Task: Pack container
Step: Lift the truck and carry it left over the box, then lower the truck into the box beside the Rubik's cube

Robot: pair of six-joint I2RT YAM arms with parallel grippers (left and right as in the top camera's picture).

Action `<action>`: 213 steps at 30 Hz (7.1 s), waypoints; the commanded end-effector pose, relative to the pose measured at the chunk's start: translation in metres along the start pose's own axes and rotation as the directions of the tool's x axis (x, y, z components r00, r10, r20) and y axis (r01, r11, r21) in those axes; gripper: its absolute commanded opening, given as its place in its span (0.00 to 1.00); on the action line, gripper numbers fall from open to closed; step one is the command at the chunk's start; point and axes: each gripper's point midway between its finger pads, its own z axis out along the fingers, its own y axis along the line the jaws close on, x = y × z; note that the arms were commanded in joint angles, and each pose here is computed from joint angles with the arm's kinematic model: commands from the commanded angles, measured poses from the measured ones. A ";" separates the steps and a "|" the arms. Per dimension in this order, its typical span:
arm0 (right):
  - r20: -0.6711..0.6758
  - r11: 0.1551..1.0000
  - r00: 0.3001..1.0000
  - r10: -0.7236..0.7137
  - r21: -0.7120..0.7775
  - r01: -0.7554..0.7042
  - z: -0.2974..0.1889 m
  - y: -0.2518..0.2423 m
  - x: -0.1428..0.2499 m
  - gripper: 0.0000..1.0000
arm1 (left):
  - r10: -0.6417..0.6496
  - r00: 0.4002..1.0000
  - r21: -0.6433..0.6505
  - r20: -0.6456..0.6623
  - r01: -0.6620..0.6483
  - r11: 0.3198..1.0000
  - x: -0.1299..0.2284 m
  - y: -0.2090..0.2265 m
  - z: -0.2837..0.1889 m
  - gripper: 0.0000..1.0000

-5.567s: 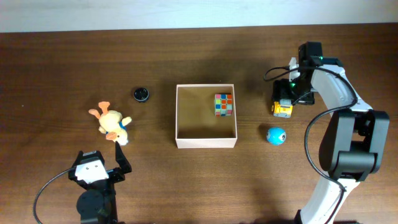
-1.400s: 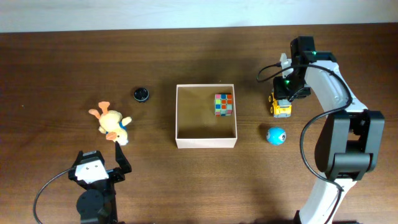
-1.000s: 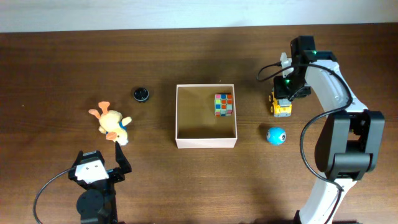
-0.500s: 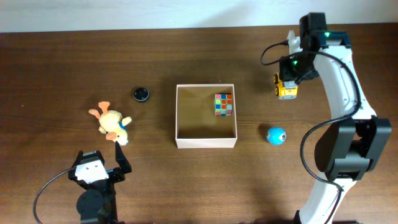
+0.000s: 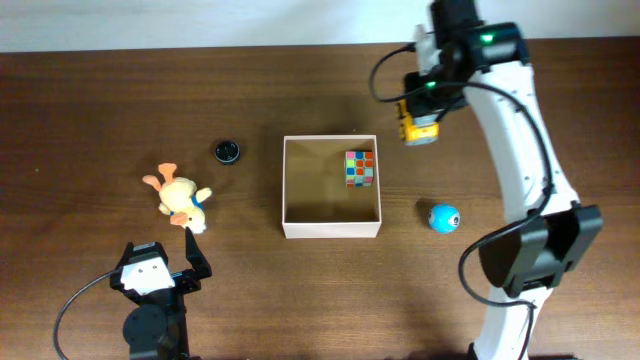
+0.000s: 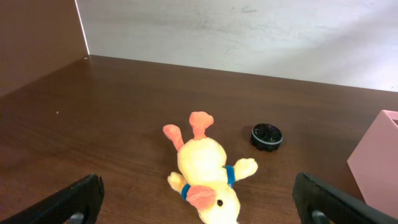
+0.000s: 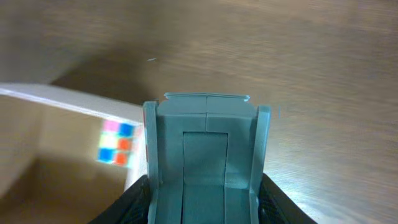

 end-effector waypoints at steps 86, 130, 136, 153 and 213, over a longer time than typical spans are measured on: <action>-0.083 0.987 0.983 0.161 0.022 -0.159 0.102 0.186 0.035 0.46 | 0.016 1.000 0.014 0.000 -0.016 1.000 0.002 -0.003 0.000 0.99; -0.293 1.000 0.956 -0.005 -0.008 0.003 0.076 0.218 0.104 0.04 | 0.016 1.000 0.014 0.000 -0.016 1.000 0.002 -0.003 0.000 0.99; -0.299 1.000 0.954 -0.021 0.007 0.024 0.082 0.221 0.111 0.04 | 0.016 1.000 0.014 0.000 -0.016 1.000 0.002 -0.003 0.000 0.99; -0.278 0.997 0.960 -0.019 0.064 0.039 0.106 0.209 0.113 0.04 | 0.017 1.000 0.014 0.000 -0.017 1.000 0.002 -0.003 0.001 0.99; -0.015 0.998 1.000 -0.027 0.055 0.028 0.072 0.187 0.039 0.04 | 0.017 1.000 0.014 0.000 -0.017 1.000 0.002 -0.003 0.001 0.99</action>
